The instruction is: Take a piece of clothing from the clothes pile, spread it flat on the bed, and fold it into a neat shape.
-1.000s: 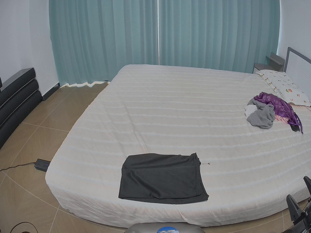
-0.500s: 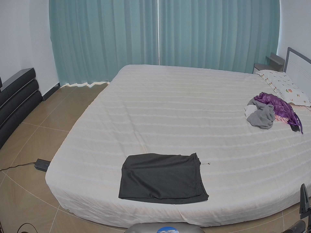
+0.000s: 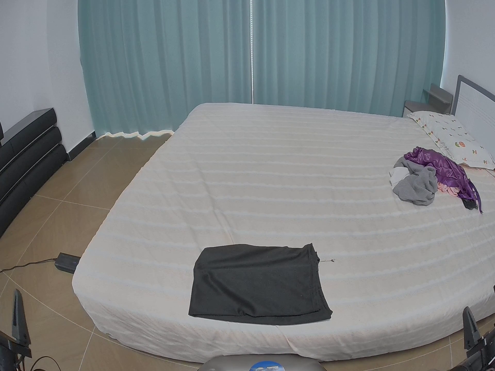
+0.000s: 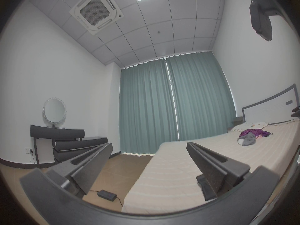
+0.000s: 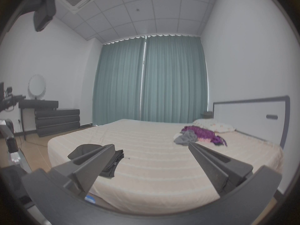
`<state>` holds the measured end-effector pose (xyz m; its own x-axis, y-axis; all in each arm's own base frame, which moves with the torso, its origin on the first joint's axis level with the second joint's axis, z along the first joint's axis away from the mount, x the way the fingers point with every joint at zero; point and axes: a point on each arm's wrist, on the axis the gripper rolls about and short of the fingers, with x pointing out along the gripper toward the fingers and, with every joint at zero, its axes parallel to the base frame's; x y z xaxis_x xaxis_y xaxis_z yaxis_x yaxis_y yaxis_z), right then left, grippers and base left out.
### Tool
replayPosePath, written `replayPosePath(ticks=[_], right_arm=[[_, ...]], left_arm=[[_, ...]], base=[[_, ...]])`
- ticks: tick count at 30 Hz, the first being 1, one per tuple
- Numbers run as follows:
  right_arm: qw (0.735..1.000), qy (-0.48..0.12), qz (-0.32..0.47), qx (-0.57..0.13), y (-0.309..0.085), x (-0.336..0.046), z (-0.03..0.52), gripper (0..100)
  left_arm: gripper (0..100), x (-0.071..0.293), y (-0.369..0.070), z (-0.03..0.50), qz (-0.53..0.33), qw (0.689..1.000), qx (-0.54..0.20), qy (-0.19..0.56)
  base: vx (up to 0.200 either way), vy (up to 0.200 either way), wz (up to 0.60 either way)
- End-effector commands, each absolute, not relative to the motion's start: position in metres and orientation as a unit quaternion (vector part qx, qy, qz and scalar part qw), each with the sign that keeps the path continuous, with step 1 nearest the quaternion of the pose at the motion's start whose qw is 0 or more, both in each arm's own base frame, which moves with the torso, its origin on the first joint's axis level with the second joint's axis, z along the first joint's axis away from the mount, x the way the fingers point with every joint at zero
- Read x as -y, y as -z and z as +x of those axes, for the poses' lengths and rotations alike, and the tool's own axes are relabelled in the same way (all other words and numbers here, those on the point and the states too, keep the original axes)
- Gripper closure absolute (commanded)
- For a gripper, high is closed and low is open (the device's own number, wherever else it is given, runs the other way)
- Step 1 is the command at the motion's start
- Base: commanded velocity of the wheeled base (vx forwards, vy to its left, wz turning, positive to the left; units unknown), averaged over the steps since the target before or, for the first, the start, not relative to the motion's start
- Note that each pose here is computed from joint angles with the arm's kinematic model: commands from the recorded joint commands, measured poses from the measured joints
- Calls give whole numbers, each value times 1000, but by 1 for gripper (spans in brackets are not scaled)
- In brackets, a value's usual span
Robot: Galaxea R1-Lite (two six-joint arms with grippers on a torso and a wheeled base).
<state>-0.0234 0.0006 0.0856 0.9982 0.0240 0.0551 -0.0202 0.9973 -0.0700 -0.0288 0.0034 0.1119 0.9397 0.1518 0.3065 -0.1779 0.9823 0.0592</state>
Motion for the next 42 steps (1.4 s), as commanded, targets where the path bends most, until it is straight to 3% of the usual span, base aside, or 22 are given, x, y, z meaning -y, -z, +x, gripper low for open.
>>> replayPosePath(ticks=[1,8,18,30,32,42], right_arm=[[1000,-1,8,-12,-75,0,-24,0],[1000,8,-3,-2,-76,0,-23,0],[1000,8,-3,0,-76,0,-23,0],[1000,8,-2,2,-76,0,-23,0],[1000,8,-3,2,-76,0,-23,0],[1000,8,-2,2,-76,0,-23,0]], left_arm=[[0,-3,-98,-26,44,991,109,-62],[0,-1,-82,-23,36,999,29,-23],[0,3,-82,-23,-35,997,30,59],[0,0,-81,-24,-48,999,18,10],[0,-1,-76,-23,-29,999,6,-32],[0,-1,-76,-23,-17,1000,3,-24]], base=[[0,0,0],[0,0,0],[0,0,0],[0,0,0],[0,0,0],[0,0,0]])
